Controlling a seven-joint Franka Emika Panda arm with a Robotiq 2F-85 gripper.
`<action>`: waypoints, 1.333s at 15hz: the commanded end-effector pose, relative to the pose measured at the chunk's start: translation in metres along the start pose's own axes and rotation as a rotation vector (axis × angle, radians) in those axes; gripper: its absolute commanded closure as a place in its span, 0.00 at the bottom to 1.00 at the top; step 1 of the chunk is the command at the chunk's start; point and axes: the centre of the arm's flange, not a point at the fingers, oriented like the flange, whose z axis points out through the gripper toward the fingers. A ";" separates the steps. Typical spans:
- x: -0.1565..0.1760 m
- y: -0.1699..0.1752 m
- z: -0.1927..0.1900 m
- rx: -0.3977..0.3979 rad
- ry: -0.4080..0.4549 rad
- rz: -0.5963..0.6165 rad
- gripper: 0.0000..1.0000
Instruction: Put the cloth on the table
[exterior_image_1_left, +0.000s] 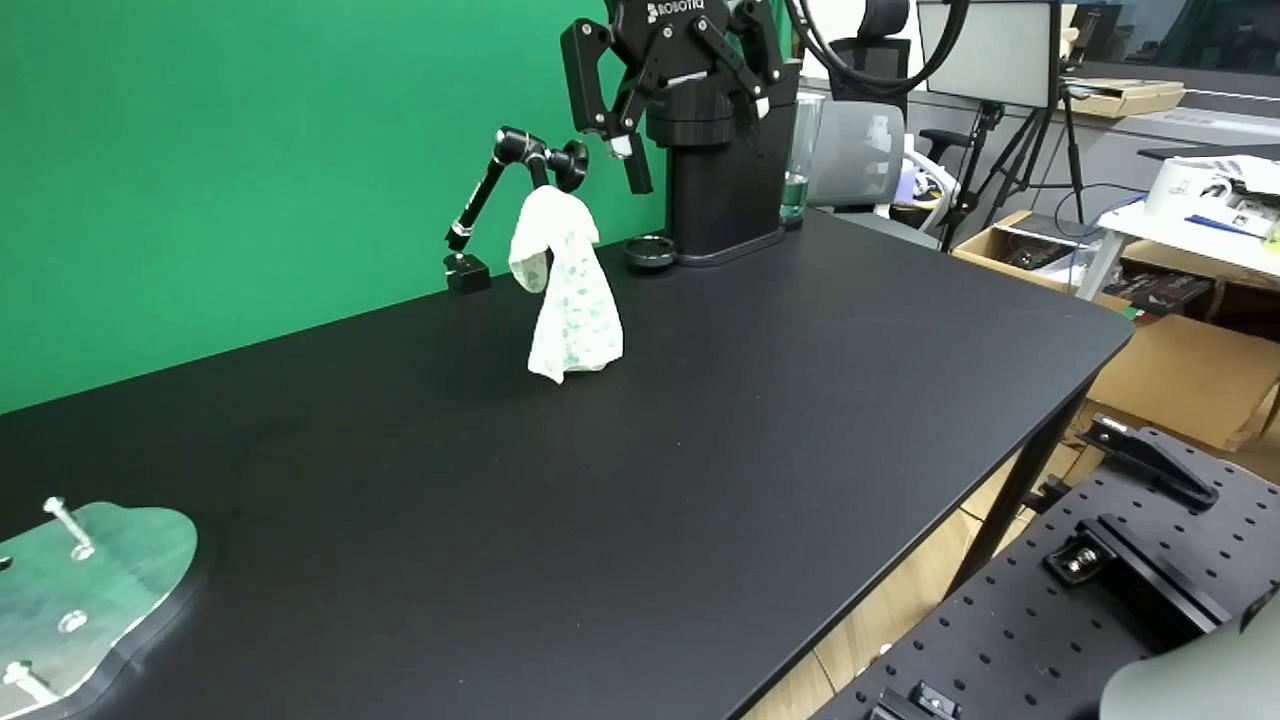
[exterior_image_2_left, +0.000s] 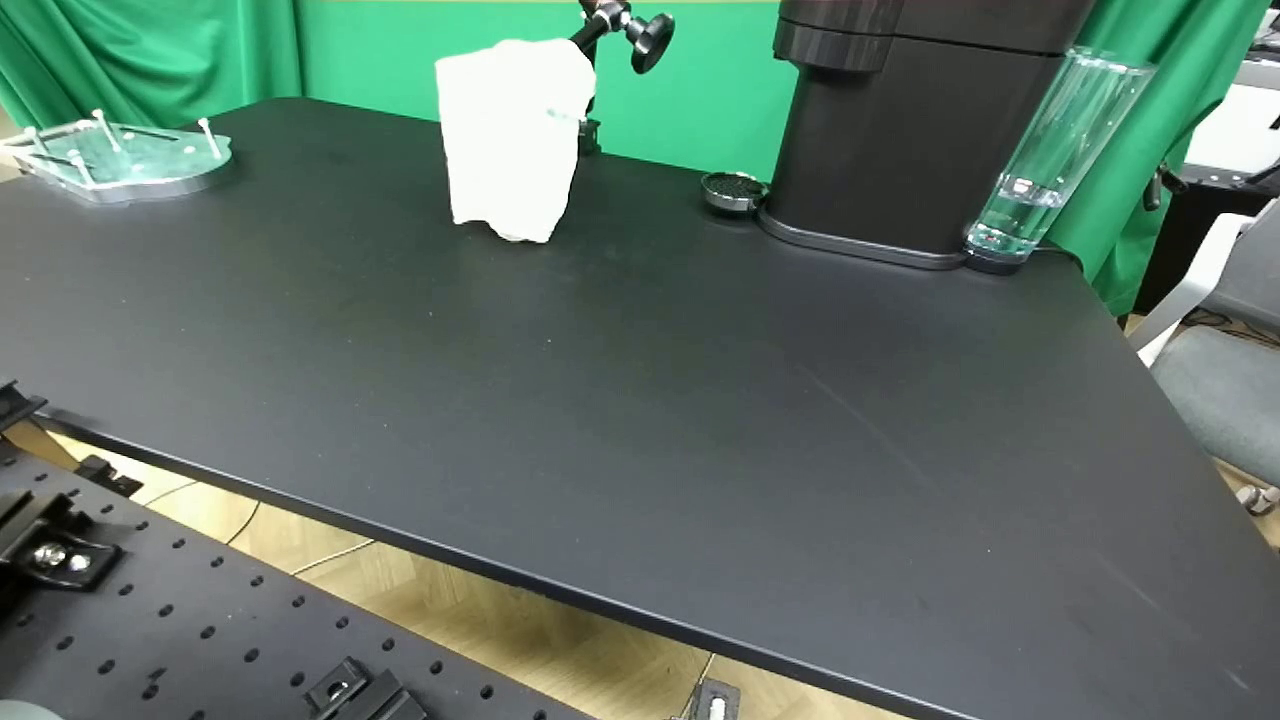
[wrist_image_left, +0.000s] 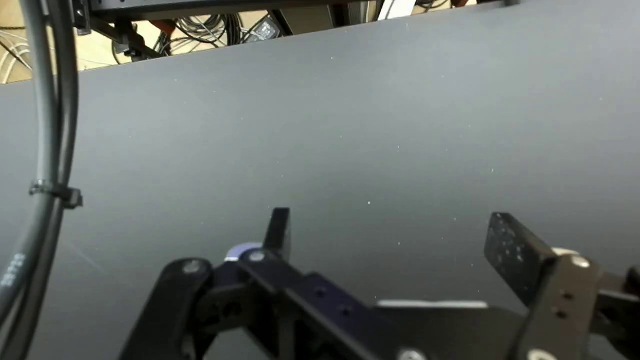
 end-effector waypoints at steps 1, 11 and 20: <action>0.039 0.005 0.009 0.015 0.067 0.133 0.00; 0.119 -0.016 0.018 0.087 0.326 0.212 0.00; 0.132 -0.045 0.027 0.115 0.335 0.244 0.00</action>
